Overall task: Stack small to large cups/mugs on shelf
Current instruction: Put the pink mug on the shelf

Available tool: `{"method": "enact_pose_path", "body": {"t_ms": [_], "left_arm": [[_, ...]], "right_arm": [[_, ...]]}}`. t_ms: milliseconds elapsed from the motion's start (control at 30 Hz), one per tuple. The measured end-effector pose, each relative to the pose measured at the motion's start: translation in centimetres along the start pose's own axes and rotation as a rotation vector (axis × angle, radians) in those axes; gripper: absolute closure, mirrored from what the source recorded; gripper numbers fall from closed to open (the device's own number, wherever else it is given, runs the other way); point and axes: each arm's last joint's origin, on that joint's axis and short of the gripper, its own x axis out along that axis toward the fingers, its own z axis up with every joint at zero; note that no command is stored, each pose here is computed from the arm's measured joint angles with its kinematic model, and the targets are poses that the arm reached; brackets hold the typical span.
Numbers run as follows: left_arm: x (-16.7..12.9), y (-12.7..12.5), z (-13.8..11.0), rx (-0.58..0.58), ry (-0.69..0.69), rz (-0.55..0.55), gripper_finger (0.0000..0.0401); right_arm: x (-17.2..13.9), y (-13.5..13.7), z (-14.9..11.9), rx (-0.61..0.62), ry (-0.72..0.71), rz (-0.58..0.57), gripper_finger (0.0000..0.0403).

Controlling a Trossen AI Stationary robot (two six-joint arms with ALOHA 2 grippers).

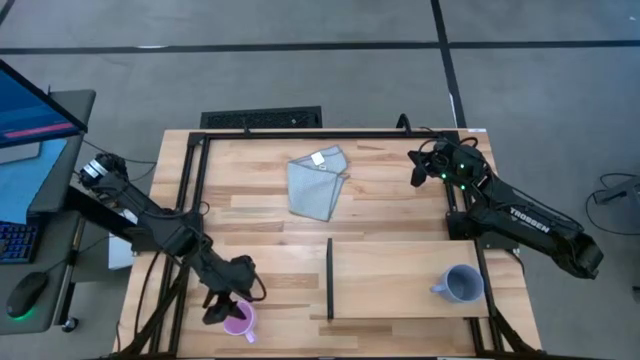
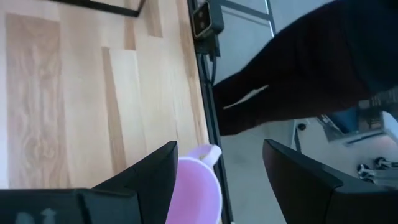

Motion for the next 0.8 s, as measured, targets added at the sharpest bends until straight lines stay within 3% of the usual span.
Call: {"method": "enact_pose_path", "body": {"t_ms": [500, 800], "left_arm": [[-0.01, 0.05, 0.03, 0.081, 0.0, 0.002, 0.0173], [-0.01, 0.24, -0.28, 0.024, 0.039, 0.013, 0.0173]], "right_arm": [[0.0, 0.0, 0.0, 0.024, 0.0, 0.0, 0.0344], [0.0, 0.0, -0.01, 0.026, 0.0, 0.001, 0.0344]]}}
